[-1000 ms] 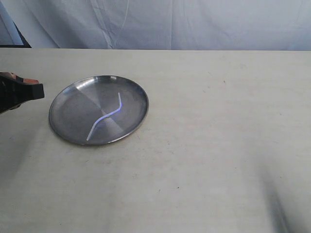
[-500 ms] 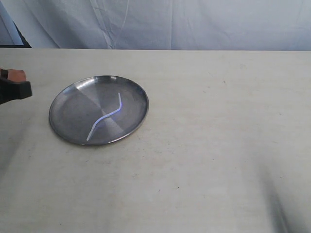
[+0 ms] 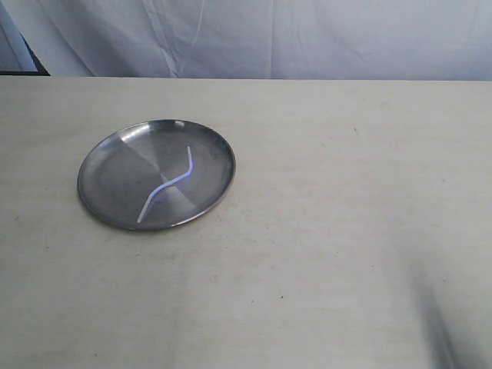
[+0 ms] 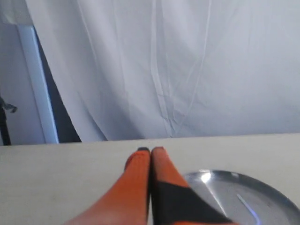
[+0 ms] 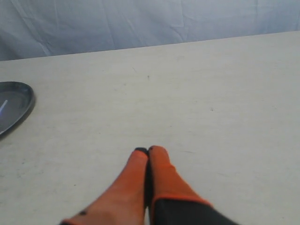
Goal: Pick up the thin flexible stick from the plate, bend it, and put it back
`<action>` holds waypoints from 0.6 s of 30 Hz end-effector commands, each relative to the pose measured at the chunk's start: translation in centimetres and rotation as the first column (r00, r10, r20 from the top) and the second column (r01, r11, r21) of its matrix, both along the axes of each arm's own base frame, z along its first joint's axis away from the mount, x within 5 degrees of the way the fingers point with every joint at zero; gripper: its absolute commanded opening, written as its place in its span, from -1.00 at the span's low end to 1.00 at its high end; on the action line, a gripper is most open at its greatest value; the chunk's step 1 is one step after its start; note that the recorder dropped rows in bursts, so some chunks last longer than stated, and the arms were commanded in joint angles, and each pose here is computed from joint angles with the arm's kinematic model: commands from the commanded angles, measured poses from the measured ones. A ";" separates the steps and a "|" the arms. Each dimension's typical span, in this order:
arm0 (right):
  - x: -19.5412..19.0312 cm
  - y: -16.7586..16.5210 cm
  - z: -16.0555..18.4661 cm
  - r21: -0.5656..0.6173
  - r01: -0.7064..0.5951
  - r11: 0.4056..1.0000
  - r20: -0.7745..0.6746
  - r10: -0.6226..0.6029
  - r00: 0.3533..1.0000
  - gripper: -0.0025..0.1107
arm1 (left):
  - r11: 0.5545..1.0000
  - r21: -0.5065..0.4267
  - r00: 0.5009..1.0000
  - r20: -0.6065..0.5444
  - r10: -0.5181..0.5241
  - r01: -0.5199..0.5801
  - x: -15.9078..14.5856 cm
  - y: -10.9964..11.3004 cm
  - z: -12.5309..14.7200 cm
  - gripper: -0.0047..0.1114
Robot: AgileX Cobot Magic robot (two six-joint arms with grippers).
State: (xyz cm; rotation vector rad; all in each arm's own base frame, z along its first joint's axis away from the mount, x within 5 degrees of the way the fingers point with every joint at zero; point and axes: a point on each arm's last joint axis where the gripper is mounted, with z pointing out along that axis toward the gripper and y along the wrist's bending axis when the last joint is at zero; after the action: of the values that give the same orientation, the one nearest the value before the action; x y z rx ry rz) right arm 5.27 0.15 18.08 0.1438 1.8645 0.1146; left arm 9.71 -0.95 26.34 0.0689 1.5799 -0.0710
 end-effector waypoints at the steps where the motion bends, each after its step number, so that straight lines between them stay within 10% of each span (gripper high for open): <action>1: 0.0 0.0 -0.2 0.013 0.004 1.000 0.002 -0.004 1.000 -0.96 | 0.997 0.015 0.993 0.092 0.074 -0.076 -1.2 0.9 -1.0 -0.92; 8: 0.0 0.0 -0.2 0.013 0.004 1.000 0.002 -0.004 1.000 -0.96 | 0.998 -0.055 0.989 0.146 0.037 -0.029 -2.8 0.9 -4.1 -0.92; 18: 0.0 0.0 -0.2 0.013 0.004 1.000 -0.002 -0.004 1.000 -0.96 | 0.995 -0.098 0.998 -0.061 0.011 -0.017 -3.4 0.4 -6.1 -0.92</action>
State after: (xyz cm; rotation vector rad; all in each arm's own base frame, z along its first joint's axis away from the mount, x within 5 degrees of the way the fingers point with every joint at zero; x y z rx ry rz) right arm 5.27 0.21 18.08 0.1528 1.8636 0.1310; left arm 6.50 -0.56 21.01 0.0157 1.5645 -0.1226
